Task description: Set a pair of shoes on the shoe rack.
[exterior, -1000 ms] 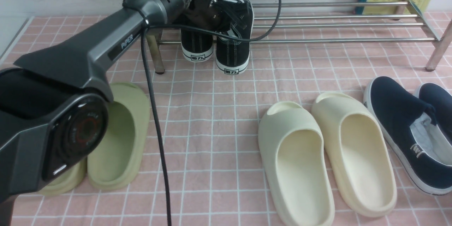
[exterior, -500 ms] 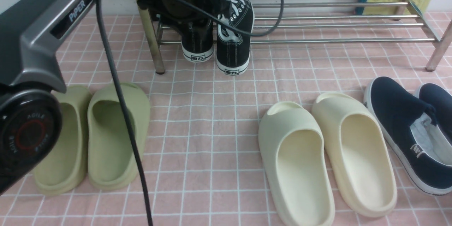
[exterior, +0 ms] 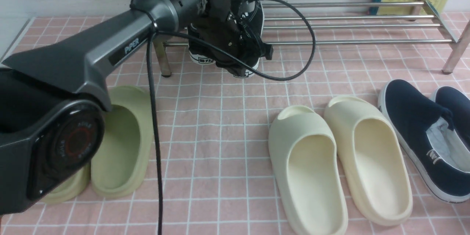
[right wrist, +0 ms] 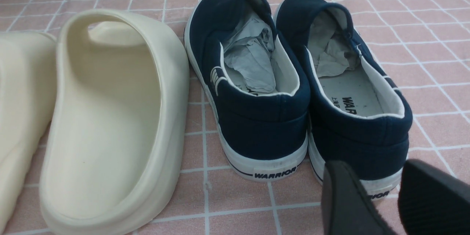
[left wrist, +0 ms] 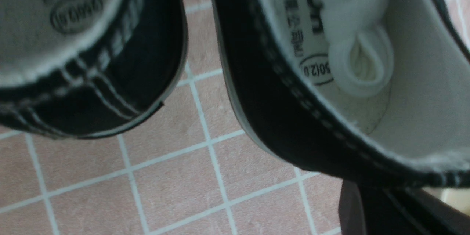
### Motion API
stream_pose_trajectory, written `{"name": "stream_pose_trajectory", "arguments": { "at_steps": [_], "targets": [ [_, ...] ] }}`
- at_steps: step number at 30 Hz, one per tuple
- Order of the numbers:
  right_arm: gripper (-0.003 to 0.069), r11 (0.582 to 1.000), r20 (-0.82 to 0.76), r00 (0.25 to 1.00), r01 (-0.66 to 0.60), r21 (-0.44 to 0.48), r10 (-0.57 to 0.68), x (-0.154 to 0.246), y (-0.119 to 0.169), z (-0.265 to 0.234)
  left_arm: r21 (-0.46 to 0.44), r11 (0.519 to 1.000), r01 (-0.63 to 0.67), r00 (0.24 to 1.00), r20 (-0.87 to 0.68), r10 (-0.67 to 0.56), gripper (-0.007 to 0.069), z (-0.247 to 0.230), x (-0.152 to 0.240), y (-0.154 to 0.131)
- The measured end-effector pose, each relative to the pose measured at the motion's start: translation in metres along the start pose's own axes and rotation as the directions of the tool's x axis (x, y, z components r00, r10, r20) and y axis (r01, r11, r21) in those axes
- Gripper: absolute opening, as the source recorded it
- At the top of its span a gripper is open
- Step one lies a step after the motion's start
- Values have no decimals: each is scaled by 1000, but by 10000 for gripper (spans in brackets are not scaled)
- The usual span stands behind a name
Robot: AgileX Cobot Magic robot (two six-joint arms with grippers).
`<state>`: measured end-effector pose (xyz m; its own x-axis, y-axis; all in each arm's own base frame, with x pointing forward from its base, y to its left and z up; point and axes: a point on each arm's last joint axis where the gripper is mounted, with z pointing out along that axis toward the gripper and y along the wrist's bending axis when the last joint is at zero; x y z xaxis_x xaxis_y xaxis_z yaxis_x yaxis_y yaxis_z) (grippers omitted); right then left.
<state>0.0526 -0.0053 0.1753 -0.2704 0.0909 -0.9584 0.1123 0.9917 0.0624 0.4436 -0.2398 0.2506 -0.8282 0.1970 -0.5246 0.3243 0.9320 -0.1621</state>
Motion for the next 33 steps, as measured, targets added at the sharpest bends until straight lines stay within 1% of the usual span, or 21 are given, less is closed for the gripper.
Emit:
{"name": "stream_pose_trajectory", "arguments": {
  "at_steps": [3,9,14,17,26,28,30,33],
  "targets": [
    [240,1000,0,1000,0,0,0,0,0,0,0,999,36,999,-14,-36,2,2,-6,-1],
    [240,1000,0,1000,0,0,0,0,0,0,8,997,77,996,36,-77,2,6,-24,1],
    [240,1000,0,1000,0,0,0,0,0,0,-13,997,70,994,87,-69,3,4,-31,7],
    [240,1000,0,1000,0,0,0,0,0,0,-46,997,61,993,101,-56,3,3,-33,12],
    [240,1000,0,1000,0,0,0,0,0,0,-50,997,58,994,95,-53,9,-4,-34,13],
    [240,1000,0,1000,0,0,0,0,0,0,-54,998,38,993,113,-32,12,-22,-37,12],
    [240,1000,0,1000,0,0,0,0,0,0,-57,998,-9,984,179,19,15,-69,-46,10],
    [240,1000,0,1000,0,0,0,0,0,0,-65,997,-30,964,260,46,16,-125,-52,10]
  ]
}}
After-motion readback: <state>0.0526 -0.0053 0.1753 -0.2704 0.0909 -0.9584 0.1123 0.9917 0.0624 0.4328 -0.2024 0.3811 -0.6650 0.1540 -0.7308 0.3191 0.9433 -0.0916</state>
